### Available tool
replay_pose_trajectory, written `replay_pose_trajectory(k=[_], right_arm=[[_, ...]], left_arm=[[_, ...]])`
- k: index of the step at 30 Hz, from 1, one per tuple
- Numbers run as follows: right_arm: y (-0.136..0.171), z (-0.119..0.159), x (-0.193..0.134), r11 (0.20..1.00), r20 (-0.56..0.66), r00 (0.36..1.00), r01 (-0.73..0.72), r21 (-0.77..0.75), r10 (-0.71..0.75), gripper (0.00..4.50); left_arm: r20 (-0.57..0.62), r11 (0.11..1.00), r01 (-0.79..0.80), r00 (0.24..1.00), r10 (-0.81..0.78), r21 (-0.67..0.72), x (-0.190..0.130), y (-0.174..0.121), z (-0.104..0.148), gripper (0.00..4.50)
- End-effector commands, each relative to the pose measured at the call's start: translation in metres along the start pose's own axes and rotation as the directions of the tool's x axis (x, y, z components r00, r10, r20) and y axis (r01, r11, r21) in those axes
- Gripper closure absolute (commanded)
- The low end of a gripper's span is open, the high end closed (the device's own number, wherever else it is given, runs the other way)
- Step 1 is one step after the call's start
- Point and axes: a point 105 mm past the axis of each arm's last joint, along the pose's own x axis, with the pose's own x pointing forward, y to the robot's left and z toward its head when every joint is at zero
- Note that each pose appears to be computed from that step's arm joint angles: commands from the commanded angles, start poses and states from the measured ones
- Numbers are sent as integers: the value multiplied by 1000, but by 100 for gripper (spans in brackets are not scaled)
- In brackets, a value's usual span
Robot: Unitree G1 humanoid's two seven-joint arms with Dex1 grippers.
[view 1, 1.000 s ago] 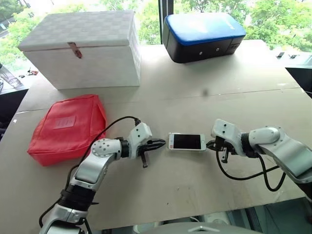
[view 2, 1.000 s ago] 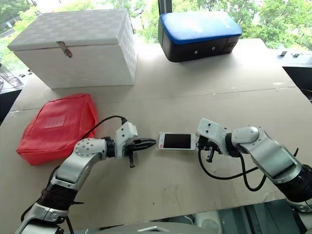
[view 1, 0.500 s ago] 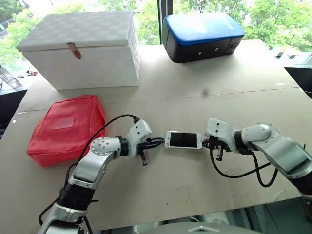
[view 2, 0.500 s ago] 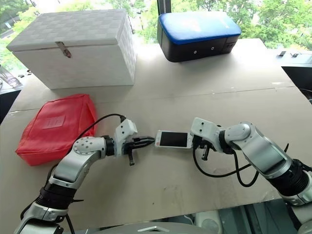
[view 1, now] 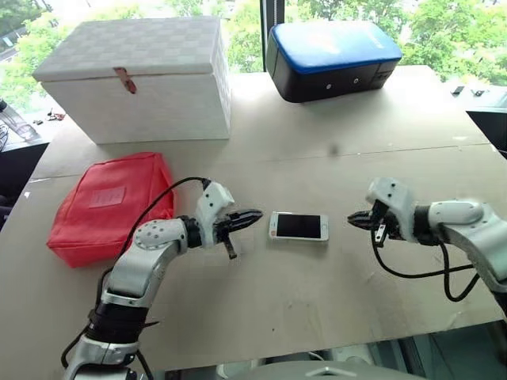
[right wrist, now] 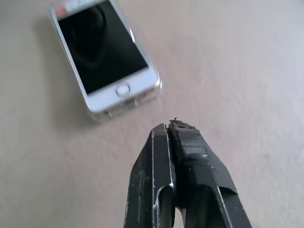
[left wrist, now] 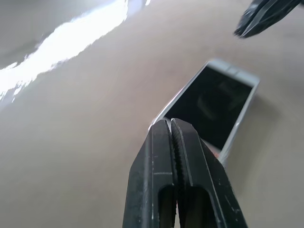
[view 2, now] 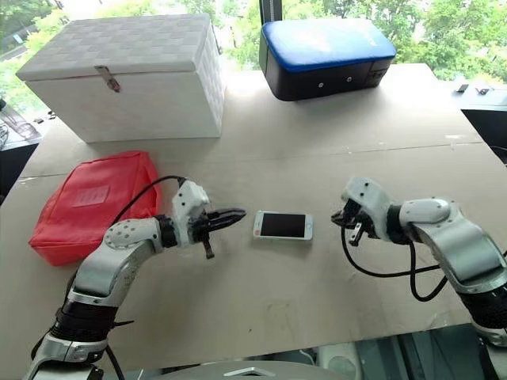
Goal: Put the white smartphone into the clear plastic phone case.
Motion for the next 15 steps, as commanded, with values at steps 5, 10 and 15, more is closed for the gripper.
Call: replay_pose_trajectory(k=[5, 10, 15], right_arm=[[6, 19, 24, 1000, 75, 997, -17, -15, 18, 450], [2, 23, 41, 999, 76, 997, -28, -21, 30, 450], [9, 13, 47, 995, 4, 995, -98, -25, 98, 450]], left_arm=[[-87, 996, 88, 992, -87, 11, 24, -10, -13, 442], [-142, 994, 106, 984, -103, 11, 30, -10, -33, 442], [-165, 994, 109, 981, -107, 4, 30, -11, -43, 442]])
